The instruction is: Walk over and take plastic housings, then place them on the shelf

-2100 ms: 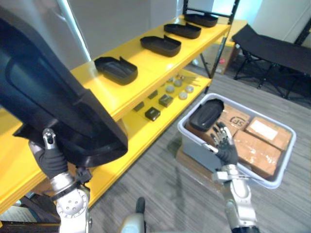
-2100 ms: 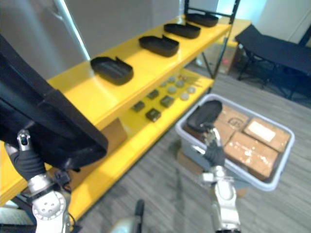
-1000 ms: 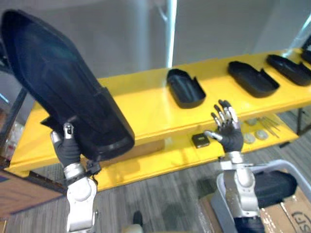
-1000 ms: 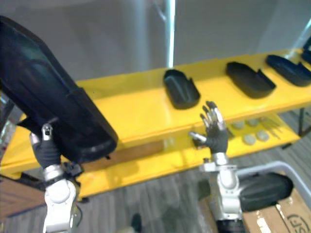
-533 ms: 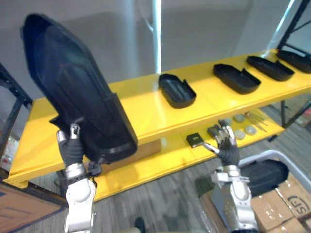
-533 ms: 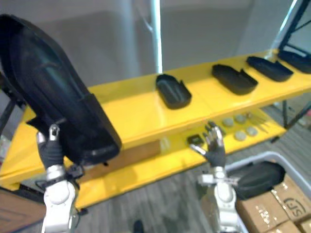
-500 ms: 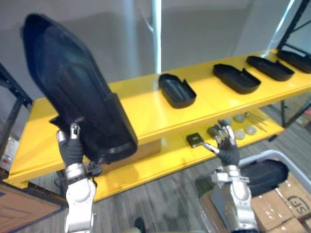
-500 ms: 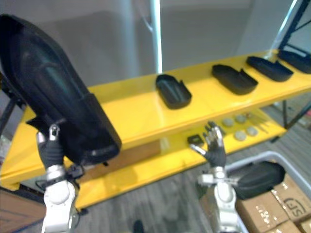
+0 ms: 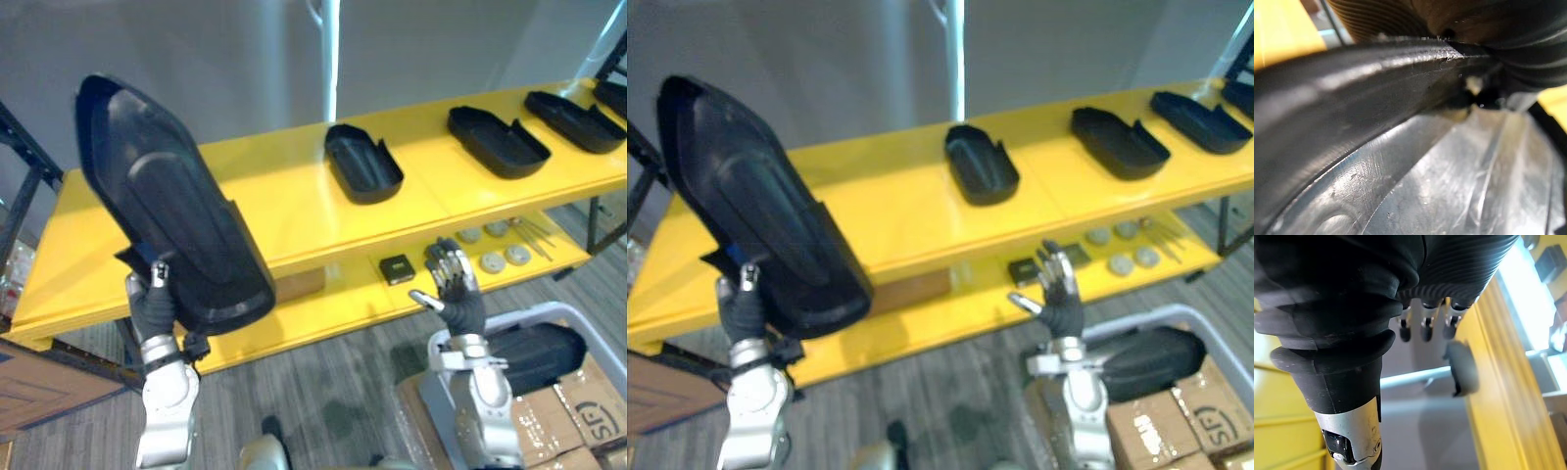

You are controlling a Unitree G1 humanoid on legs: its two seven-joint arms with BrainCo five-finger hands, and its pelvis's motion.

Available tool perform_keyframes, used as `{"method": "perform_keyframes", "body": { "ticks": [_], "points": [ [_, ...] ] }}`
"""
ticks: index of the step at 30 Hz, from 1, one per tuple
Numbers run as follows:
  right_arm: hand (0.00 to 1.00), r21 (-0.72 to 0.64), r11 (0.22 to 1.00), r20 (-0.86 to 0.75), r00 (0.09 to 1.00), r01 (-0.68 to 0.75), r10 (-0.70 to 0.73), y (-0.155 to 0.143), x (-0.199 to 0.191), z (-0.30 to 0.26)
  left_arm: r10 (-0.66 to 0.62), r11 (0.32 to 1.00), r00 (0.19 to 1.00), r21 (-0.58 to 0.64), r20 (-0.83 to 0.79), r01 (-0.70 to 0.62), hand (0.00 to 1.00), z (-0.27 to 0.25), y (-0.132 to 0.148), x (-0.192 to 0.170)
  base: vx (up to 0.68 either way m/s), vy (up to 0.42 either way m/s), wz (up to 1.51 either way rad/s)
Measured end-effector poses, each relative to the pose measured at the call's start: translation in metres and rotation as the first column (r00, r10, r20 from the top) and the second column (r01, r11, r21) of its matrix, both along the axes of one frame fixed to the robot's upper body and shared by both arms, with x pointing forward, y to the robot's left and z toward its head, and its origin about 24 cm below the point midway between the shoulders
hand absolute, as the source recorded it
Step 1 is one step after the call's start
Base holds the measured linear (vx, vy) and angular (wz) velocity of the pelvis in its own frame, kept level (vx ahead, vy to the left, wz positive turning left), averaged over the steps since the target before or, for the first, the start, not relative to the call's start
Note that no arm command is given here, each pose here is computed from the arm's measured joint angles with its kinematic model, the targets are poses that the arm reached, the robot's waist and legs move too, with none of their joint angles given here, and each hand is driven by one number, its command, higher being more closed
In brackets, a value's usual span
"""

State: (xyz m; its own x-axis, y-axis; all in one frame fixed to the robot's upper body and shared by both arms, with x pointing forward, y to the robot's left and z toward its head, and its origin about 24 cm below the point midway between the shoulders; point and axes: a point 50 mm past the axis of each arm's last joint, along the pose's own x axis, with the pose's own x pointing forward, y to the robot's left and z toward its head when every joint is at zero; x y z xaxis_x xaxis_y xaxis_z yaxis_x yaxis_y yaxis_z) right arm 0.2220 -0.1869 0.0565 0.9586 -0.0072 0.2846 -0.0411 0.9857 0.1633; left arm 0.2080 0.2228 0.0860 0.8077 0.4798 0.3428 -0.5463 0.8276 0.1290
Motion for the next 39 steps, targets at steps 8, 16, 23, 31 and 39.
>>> {"method": "perform_keyframes", "body": {
  "ticks": [8, 16, 23, 31, 39],
  "points": [
    [0.0, 0.01, 0.993, 0.013, 0.993, 0.116, -0.116, -0.016, -0.007, 0.001, -0.053, 0.997, 0.997, 0.043, -0.064, 0.056, 1.0, 0.004, 0.002, 0.014, 0.02, 0.002, -0.38],
    [0.0, 0.04, 0.99, -0.062, 0.989, 0.135, -0.133, -0.002, -0.03, -0.012, 0.003, 0.994, 0.939, 0.102, -0.343, 0.034, 1.0, -0.006, 0.038, 0.077, 0.02, 0.048, -0.33],
    [0.0, -0.006, 0.995, -0.133, 0.986, 0.099, -0.099, -0.007, -0.038, -0.02, 0.108, 0.994, 0.828, 0.038, -0.55, -0.104, 1.0, -0.01, 0.084, 0.116, 0.03, 0.005, -0.3],
    [0.0, -0.032, 0.996, -0.171, 0.982, 0.078, -0.083, -0.009, -0.044, -0.026, 0.22, 0.966, 0.77, 0.026, -0.599, -0.256, 1.0, 0.03, 0.122, 0.13, -0.02, 0.003, -0.15],
    [0.0, -0.039, 0.998, -0.209, 0.976, 0.057, -0.064, -0.007, -0.046, -0.03, 0.272, 0.937, 0.667, 0.033, -0.693, -0.349, 1.0, 0.03, 0.141, 0.121, -0.03, 0.002, -0.06]
  ]
}}
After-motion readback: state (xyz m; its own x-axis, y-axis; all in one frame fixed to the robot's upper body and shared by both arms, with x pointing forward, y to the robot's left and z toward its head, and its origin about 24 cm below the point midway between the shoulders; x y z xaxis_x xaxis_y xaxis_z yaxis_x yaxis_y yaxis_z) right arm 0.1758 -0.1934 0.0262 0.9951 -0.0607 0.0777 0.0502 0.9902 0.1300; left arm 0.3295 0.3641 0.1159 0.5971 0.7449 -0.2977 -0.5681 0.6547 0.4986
